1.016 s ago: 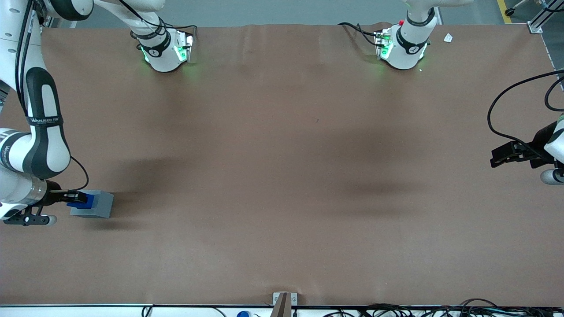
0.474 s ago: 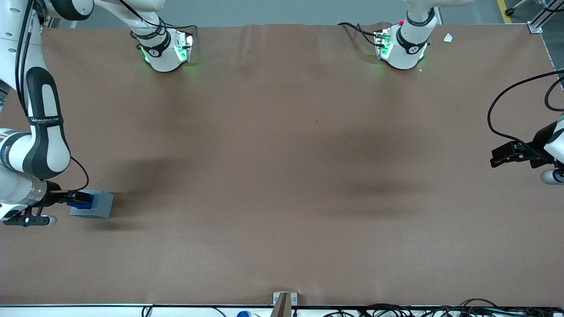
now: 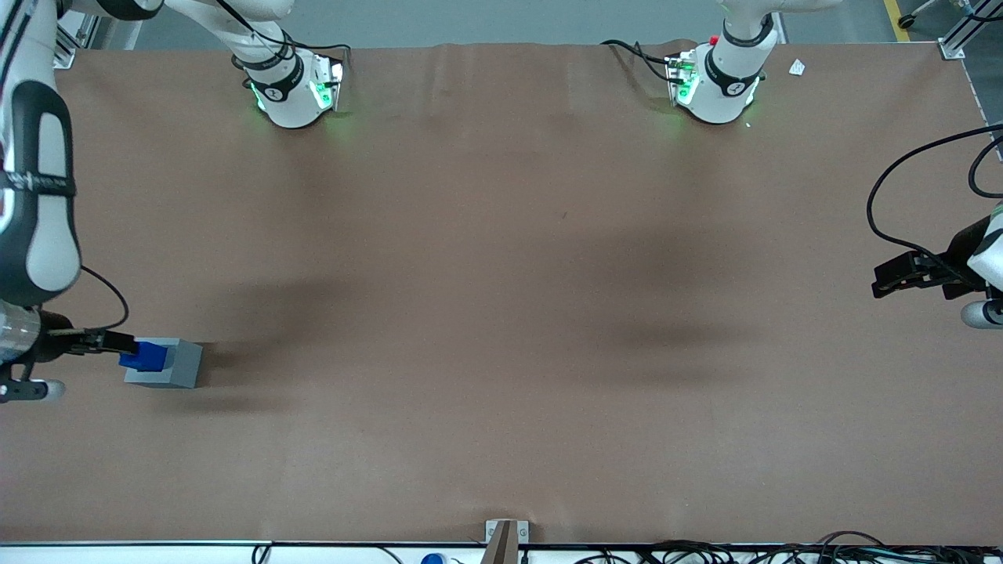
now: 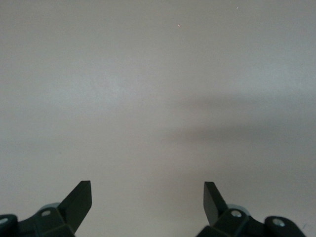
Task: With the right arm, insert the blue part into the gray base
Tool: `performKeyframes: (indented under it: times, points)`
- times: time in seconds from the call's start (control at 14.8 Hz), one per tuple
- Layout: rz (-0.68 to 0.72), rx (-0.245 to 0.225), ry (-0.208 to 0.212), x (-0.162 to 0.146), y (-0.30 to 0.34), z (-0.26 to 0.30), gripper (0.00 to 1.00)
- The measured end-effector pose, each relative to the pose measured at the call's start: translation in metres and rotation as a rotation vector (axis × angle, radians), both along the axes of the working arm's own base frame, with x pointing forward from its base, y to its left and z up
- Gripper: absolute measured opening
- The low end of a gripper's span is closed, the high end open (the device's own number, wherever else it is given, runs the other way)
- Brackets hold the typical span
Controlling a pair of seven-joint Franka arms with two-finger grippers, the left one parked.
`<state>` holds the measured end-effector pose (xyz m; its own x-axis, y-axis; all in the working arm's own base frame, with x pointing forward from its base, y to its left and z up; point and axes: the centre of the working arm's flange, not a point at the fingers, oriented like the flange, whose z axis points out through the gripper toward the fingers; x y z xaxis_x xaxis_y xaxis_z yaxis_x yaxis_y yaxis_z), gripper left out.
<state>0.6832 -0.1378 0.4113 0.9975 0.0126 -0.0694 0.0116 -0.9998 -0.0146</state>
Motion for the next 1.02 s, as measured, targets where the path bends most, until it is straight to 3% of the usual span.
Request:
performKeyframes:
  times: [0.27,0.54,1.02]
  points:
    - [0.014,0.014,-0.016,-0.023,0.055,0.092,1.00]
    - [-0.024,0.020,-0.004,-0.057,0.107,0.158,1.00]
    - [-0.023,0.031,-0.034,-0.120,0.130,0.219,1.00]
